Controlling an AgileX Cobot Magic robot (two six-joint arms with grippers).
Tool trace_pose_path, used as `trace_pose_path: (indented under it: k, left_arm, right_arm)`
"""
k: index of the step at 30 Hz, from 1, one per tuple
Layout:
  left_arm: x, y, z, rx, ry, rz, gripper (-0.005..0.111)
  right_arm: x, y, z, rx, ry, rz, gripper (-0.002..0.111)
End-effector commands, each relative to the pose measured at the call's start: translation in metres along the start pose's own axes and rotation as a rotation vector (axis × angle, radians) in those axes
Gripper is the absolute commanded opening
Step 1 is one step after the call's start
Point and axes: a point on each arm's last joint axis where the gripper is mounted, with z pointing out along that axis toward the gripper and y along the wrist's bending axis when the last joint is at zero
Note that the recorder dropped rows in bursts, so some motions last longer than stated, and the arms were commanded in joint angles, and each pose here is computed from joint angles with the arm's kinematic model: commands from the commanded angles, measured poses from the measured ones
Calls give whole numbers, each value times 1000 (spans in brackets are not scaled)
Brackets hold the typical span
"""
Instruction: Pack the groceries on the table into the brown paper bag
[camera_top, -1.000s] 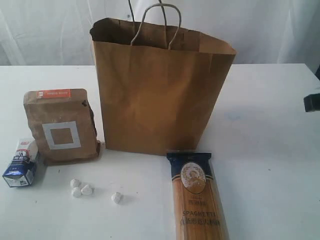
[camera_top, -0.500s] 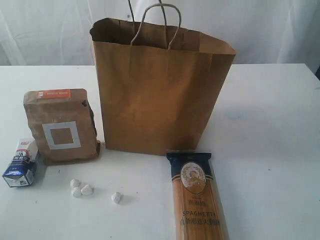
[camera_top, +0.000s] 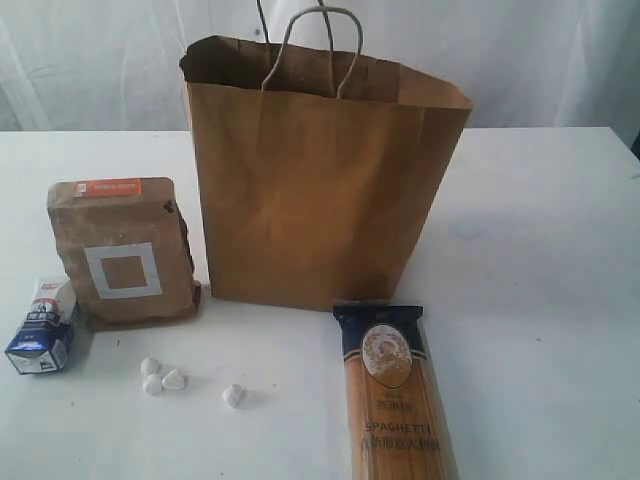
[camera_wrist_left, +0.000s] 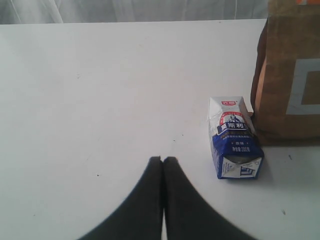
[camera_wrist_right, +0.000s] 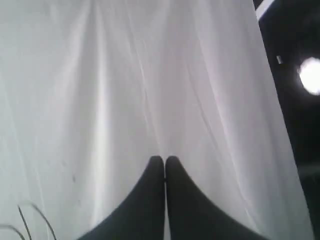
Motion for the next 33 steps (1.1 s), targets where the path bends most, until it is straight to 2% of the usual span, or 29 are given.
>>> trace_pose_path:
  k: [1,4,7,9,10,15,18,20,24,33]
  left_arm:
    - [1,0,0,6,-1,0,0]
    - [1,0,0,6,-1,0,0]
    - [1,0,0,6,-1,0,0]
    - [1,0,0,6,-1,0,0]
    - [1,0,0,6,-1,0,0]
    - [1,0,0,6,-1,0,0]
    - [1,0,0,6,-1,0,0]
    - [1,0,0,6,-1,0,0]
    - [1,0,0,6,-1,0,0]
    - [1,0,0,6,-1,0,0]
  right_arm:
    - [22,-1,-3,-43,-227,-37,0]
    - [52,-13,-7,53,-267,-134,0]
    - [92,-25,-12,121,-158,-86,0]
    - [103,-25,-13,111,-97,-96,0]
    - [115,-24,-12,92,28,-90,0]
    - [149,-19,-20,29,412,-79,0]
    - [164,-17,-28,-2,607,-74,0]
    - [171,-18,-34,-19,704,-138,0]
    - [172,-24,-35,-28,734,-343,0]
    - [173,-24,-35,-28,736,-354,0]
